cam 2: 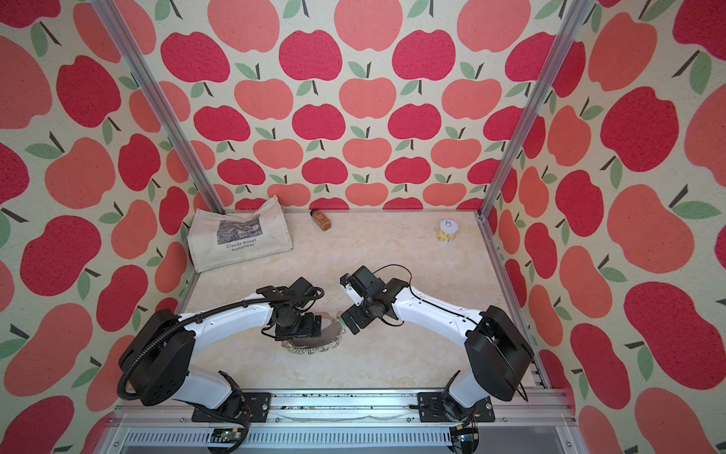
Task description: Put the keys on the keyring
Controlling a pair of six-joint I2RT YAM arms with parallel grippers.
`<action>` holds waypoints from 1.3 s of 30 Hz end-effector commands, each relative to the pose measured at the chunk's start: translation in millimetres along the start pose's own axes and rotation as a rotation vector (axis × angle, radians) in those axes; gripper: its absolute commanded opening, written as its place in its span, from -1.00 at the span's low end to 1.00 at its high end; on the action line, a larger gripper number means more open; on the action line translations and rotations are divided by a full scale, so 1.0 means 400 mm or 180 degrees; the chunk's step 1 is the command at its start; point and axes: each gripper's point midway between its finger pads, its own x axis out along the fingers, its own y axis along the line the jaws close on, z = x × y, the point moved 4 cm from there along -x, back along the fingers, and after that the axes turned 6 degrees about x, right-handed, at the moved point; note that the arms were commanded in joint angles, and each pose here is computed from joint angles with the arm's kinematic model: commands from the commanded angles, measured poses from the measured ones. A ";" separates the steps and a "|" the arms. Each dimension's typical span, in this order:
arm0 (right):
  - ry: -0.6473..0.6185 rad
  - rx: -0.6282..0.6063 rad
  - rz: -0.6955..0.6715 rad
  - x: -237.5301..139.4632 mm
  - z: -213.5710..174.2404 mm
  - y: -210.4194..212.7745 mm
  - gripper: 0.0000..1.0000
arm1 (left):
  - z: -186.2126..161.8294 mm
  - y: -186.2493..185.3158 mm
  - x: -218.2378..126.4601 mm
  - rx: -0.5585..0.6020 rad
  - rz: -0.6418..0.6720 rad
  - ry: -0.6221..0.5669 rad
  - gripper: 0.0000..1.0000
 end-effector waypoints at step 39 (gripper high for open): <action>-0.0520 0.1137 0.0072 -0.137 -0.183 -0.088 0.98 | 0.187 -0.163 0.093 0.2625 0.0732 -0.0301 0.15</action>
